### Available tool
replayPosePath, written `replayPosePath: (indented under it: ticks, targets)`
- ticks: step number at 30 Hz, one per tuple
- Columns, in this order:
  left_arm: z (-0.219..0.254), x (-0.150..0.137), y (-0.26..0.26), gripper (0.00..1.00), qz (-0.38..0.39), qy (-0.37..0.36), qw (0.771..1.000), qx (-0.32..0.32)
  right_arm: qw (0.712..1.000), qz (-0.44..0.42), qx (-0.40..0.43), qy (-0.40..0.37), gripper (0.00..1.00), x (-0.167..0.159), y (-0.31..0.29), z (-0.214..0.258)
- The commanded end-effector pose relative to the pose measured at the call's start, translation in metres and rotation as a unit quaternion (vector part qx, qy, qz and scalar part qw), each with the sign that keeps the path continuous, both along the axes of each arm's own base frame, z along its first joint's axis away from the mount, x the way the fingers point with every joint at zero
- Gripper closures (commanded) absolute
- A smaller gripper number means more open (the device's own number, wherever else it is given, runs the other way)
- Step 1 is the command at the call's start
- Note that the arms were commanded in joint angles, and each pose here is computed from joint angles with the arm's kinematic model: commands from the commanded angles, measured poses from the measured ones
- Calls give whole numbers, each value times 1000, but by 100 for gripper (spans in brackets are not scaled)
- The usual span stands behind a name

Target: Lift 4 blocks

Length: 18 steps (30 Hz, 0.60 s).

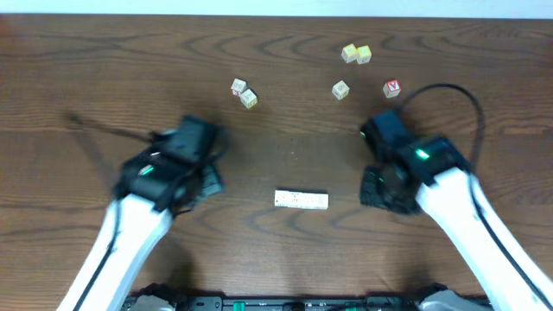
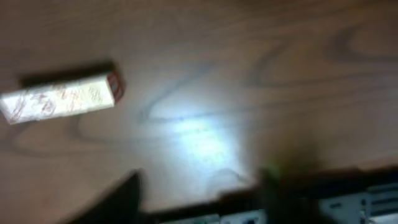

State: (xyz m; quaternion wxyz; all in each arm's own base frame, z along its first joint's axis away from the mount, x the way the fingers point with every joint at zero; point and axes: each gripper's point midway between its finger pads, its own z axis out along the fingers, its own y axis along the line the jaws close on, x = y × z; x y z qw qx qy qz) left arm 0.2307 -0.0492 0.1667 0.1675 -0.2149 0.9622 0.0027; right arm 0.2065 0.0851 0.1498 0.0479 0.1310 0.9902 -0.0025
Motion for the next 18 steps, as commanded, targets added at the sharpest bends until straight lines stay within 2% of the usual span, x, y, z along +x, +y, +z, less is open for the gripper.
replayPosePath:
  ticks: [1,4,8,18]
  targets:
    - [24,-13,28,25,44,-41,998,7,999,3,14,-50,1,-23,-11,31]
    - [36,-19,32,25,51,-70,996,-2,997,17,50,-64,1,-56,-12,43]
    - [36,-20,32,24,50,-69,996,-3,995,12,81,-61,1,-78,-12,47]
    - [34,-18,32,24,50,-63,997,-1,993,7,93,-78,1,-80,-12,52]
